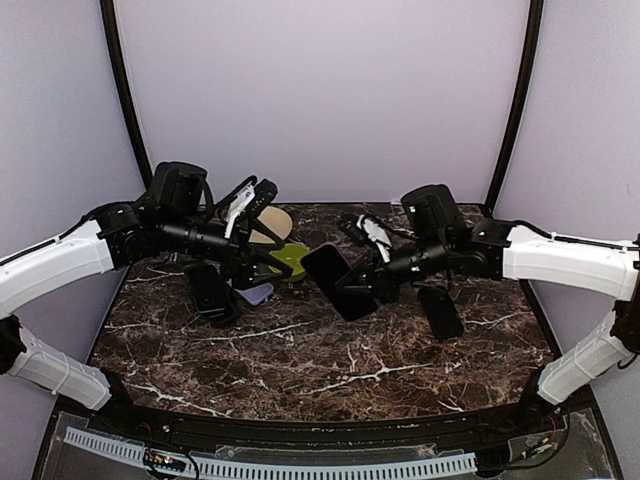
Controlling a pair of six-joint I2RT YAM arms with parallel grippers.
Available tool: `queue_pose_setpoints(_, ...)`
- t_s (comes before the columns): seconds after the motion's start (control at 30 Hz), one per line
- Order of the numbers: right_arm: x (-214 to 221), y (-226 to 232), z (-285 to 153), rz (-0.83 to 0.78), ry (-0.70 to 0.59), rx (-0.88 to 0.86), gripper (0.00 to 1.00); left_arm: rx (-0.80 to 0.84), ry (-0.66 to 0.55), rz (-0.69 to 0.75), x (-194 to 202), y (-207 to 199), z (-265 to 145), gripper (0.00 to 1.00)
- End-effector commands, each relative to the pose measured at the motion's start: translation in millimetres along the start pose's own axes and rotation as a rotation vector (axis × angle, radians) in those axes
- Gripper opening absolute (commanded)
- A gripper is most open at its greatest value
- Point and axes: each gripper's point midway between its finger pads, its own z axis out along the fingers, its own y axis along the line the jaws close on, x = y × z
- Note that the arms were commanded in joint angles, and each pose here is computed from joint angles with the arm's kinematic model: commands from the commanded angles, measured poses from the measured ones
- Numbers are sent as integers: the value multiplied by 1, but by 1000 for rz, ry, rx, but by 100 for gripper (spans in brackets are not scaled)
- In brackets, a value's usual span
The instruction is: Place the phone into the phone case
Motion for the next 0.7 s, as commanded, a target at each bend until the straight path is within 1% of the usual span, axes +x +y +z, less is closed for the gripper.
queue_pose_setpoints(0.0, 39, -88, -68, 361, 67, 358, 0, -294, 75, -103, 16, 58, 3, 90)
queue_pose_setpoints(0.07, 83, -124, -108, 532, 169, 565, 0, -338, 142, -157, 35, 71, 11, 92)
queue_pose_setpoints(0.1, 104, -135, -125, 588, 227, 658, 0, -363, 173, -190, 46, 79, 16, 92)
queue_pose_setpoints(0.17, 135, -145, -143, 666, 314, 751, 0, -386, 208, -233, 59, 88, 25, 92)
queue_pose_setpoints(0.23, 154, -149, -147, 724, 361, 763, 0, -396, 225, -278, 69, 95, 33, 92)
queue_pose_setpoints(0.4, 181, -169, -155, 804, 409, 804, 0, -392, 259, -346, 82, 102, 48, 92)
queue_pose_setpoints(0.57, 211, -173, -150, 874, 474, 764, 0, -403, 283, -377, 92, 108, 54, 92)
queue_pose_setpoints(0.67, 223, -176, -145, 907, 477, 735, 0, -382, 291, -390, 94, 107, 61, 92)
